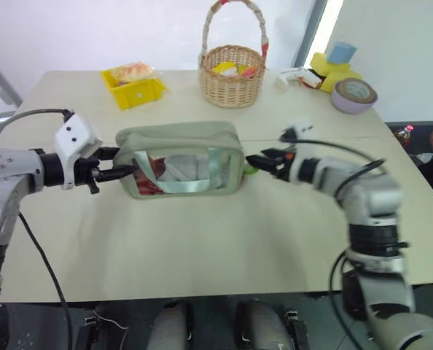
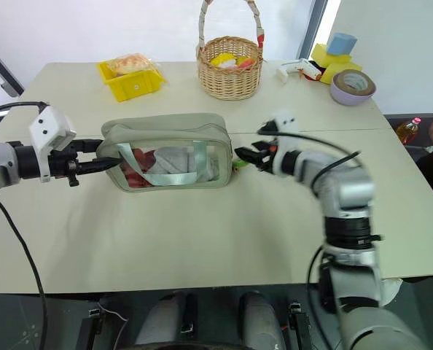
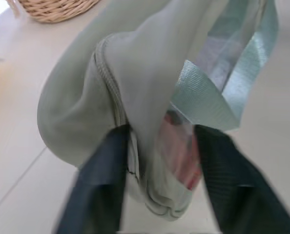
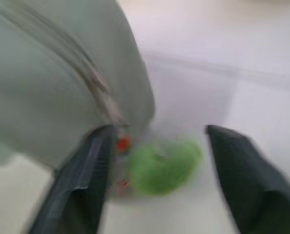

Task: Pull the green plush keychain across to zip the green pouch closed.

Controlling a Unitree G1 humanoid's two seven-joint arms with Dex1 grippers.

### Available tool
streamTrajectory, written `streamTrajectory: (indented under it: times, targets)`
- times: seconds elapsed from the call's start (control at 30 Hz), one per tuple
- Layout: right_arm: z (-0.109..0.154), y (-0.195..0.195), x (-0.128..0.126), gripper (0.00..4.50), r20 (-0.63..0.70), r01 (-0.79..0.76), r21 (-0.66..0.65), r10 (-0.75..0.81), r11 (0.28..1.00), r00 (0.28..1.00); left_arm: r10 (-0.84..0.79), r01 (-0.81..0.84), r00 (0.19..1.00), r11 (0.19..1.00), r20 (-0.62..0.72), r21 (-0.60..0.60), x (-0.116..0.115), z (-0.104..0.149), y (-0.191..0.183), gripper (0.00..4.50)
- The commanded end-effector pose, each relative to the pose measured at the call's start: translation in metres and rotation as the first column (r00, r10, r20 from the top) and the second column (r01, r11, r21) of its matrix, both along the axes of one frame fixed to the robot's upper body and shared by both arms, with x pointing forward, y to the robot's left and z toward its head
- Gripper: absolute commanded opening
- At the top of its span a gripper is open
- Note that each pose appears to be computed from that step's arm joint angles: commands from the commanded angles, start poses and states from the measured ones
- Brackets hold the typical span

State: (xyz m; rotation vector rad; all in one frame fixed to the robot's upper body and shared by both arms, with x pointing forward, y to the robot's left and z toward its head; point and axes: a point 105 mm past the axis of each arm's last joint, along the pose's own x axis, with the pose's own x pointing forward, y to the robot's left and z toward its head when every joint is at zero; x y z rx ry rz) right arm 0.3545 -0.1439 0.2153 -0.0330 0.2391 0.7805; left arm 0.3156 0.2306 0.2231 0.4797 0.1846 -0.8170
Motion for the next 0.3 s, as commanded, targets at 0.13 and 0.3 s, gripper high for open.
streamTrajectory:
  times: [0.13,0.3]
  targets:
    - [0.053,0.011,-0.054,4.5,0.063,-0.356,-0.18,0.372,0.917,0.926,0.105,-0.102,0.994,0.992,0.037,-0.073,-0.01,0.035,0.024,4.47]
    - [0.068,0.019,-0.059,4.5,0.108,-0.386,-0.254,0.422,0.887,0.9,0.144,-0.138,0.989,0.985,0.046,-0.104,-0.016,0.044,0.033,4.47]
